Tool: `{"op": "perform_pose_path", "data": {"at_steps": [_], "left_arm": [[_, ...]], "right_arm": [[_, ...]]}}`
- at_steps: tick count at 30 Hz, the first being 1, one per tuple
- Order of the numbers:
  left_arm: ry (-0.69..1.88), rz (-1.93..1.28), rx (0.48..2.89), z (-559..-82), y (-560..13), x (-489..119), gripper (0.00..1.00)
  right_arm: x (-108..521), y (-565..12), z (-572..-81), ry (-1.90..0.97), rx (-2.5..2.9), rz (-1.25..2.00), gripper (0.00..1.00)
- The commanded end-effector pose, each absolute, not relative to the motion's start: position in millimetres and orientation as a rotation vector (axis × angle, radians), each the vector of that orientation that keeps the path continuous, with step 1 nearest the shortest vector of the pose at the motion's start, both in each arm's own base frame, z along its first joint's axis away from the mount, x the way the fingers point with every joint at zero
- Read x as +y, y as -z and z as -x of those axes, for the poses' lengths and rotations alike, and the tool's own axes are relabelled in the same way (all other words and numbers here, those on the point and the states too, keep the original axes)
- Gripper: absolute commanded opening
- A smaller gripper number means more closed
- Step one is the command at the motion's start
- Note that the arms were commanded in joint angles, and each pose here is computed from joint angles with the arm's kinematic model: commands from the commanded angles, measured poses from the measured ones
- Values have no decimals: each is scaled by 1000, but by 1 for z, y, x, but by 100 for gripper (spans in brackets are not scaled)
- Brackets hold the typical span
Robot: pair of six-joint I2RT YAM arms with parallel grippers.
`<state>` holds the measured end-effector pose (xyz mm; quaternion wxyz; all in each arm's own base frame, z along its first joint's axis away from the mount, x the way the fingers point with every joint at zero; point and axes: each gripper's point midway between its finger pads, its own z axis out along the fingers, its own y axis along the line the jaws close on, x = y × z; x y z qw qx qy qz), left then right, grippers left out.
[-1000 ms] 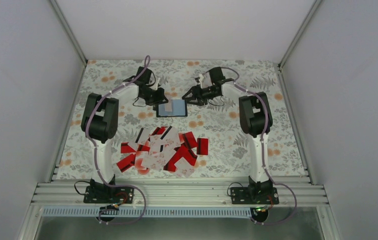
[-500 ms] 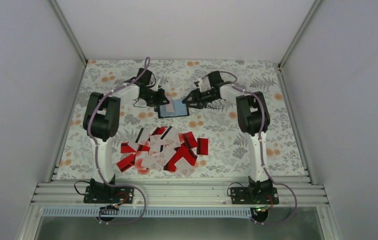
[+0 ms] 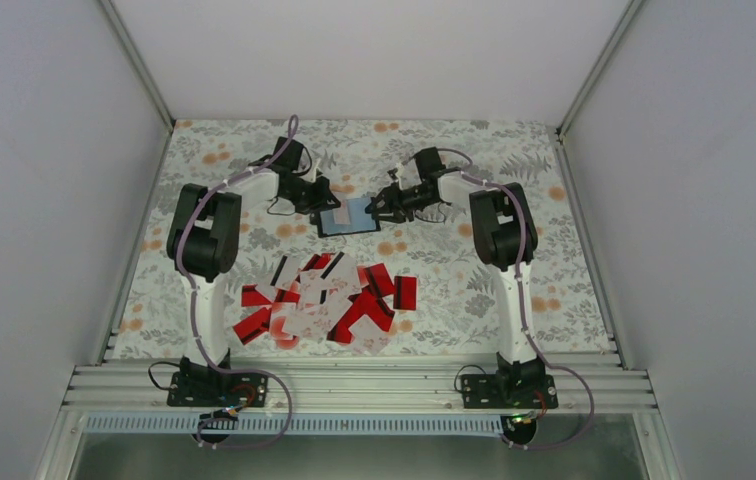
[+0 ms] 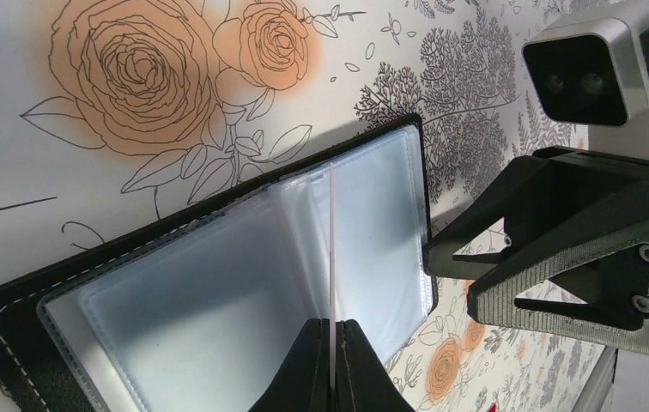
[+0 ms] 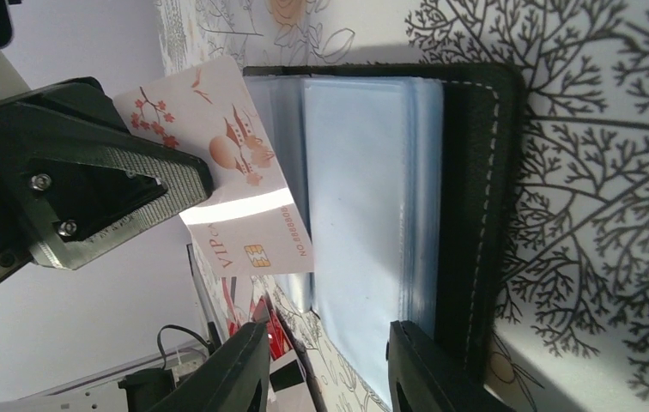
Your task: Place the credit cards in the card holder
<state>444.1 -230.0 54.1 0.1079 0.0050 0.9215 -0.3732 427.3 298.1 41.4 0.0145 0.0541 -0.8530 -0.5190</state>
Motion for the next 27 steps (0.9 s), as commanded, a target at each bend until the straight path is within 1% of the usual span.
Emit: {"op": "perform_pose_path", "data": {"at_steps": [1, 14, 27], "left_arm": [[1138, 10, 2726, -442, -43, -232, 2], [1144, 62, 2736, -444, -47, -227, 2], [1259, 140, 2746, -444, -44, -224, 2]], "right_arm": [[299, -25, -418, 1596, -2632, -186, 35], [291, -13, -416, 1527, -2671, -189, 33], [288, -8, -416, 1515, -2671, -173, 32]]}}
